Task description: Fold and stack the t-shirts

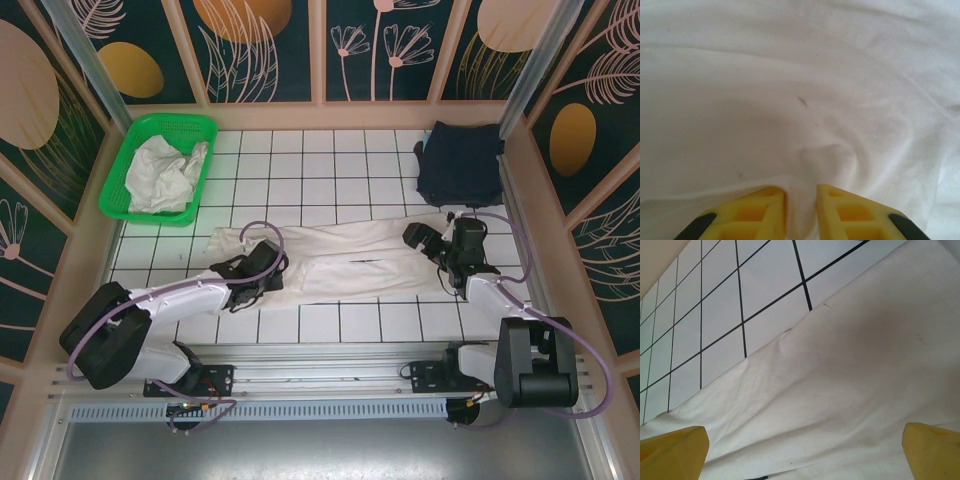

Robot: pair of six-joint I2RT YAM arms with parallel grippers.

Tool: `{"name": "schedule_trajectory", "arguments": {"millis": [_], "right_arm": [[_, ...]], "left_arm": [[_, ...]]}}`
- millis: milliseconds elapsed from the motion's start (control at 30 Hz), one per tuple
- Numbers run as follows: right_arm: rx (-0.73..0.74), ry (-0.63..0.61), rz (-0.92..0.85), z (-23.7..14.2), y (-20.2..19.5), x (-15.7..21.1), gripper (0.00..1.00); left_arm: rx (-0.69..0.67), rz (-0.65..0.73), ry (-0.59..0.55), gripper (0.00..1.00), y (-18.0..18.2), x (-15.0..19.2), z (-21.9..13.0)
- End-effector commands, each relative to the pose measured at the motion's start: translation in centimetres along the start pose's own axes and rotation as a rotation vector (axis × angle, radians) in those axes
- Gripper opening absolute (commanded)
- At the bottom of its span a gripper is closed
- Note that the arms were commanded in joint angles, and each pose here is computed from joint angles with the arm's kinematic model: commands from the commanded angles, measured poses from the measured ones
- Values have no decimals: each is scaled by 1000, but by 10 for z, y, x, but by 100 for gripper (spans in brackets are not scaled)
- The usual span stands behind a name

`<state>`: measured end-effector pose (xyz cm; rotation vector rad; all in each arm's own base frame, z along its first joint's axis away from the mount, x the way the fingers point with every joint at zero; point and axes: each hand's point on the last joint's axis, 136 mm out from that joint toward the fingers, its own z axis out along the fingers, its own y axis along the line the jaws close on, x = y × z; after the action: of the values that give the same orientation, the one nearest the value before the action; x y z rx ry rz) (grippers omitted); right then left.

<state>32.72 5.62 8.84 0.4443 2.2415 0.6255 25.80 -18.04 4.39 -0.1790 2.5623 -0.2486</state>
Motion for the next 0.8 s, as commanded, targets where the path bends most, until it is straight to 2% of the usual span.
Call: {"name": "schedule_trajectory", "arguments": {"millis": [0,67,133,333,467,600,767], "right_arm": [[-11,-15,15,0,-1,-1,99],[-9,-13,15,0,-2,-1,99],[-9,-15,14,0,-1,-1,99],[-9,-10,16,1,-2,0,99],[-16,-21,13,-1,0,-3,99],[-31,-16,16,0,1,-1,99],[-64,-16,11,-3,7,-1,99]], "left_arm": [[-50,46,-18,18,6,-11,-8],[-45,68,-12,7,3,-12,-9],[-40,108,-6,0,0,-14,-12],[41,124,-2,0,-18,-28,-41],[116,129,81,0,-32,-15,-43],[38,112,155,0,-21,-3,-36],[97,33,141,0,-28,-5,-49]]}}
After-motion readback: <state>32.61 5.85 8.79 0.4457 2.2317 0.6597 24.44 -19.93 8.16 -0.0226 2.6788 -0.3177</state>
